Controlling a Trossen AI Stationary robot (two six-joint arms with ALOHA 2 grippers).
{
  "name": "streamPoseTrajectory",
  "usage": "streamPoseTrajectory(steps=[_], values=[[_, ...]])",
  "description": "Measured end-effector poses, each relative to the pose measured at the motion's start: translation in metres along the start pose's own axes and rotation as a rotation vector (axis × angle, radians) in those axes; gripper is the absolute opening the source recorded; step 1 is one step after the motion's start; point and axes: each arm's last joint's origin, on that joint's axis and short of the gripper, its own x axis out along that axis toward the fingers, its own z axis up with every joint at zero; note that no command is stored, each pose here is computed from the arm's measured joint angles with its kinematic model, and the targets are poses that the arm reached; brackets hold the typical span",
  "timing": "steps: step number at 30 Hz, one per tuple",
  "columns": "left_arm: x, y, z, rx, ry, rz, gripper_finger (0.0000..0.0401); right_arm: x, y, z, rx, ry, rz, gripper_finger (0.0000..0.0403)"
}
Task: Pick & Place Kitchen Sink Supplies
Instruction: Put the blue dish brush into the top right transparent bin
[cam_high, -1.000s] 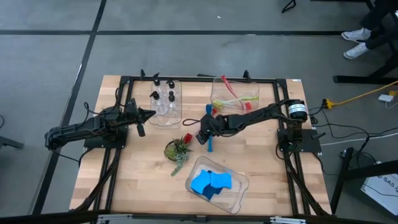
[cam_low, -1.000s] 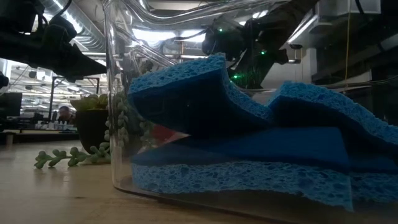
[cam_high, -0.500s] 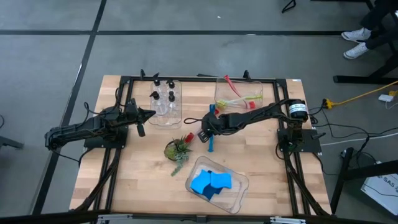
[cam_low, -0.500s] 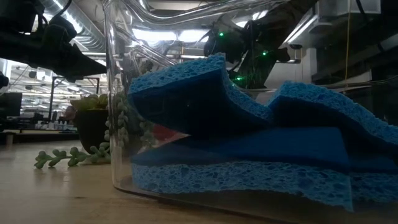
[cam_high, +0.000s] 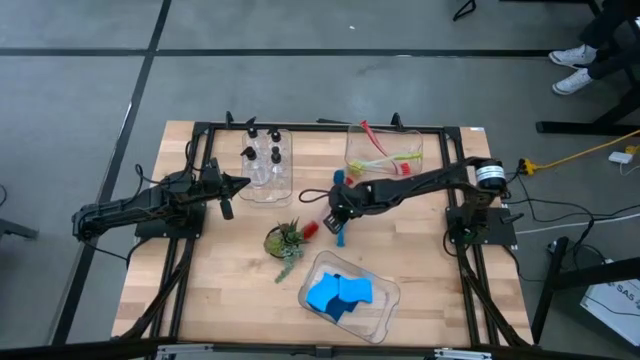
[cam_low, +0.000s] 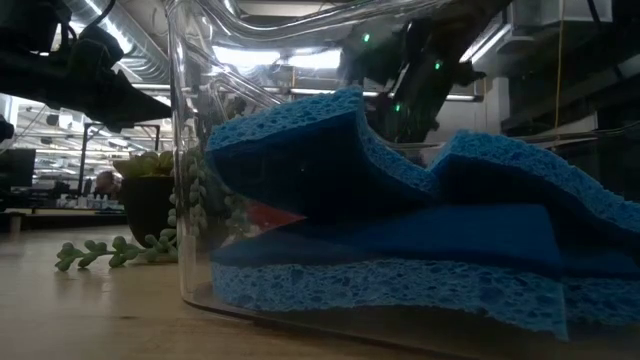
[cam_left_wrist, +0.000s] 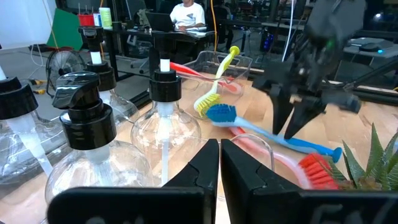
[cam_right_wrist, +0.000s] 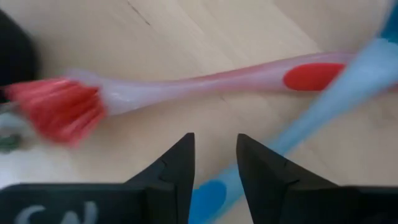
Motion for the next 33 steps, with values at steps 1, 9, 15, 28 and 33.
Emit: streamPoseTrajectory(steps=[1,9,15,28,33], values=[[0.0,0.0,0.0,0.0,0.0,0.0,0.0011,-0.005,0.0,0.001,-0.003,-0.005,0.004,0.0118],[0.0,0.0,0.0,0.0,0.0,0.0,0.0013,-0.026,-0.005,0.004,0.002,0.013,-0.006,0.0188],[0.0,0.0,0.0,0.0,0.0,0.0,0.0008,-0.022,-0.013,0.0,0.028,0.054,-0.078,0.0265],[0.0,0.0,0.0,0.0,0.0,0.0,0.0012,0.02,-0.023,-0.007,0.023,0.021,-0.109,0.028],[0.0,0.0,0.0,0.0,0.0,0.0,0.0012,0.027,-0.022,-0.007,-0.07,-0.002,-0.143,0.026]])
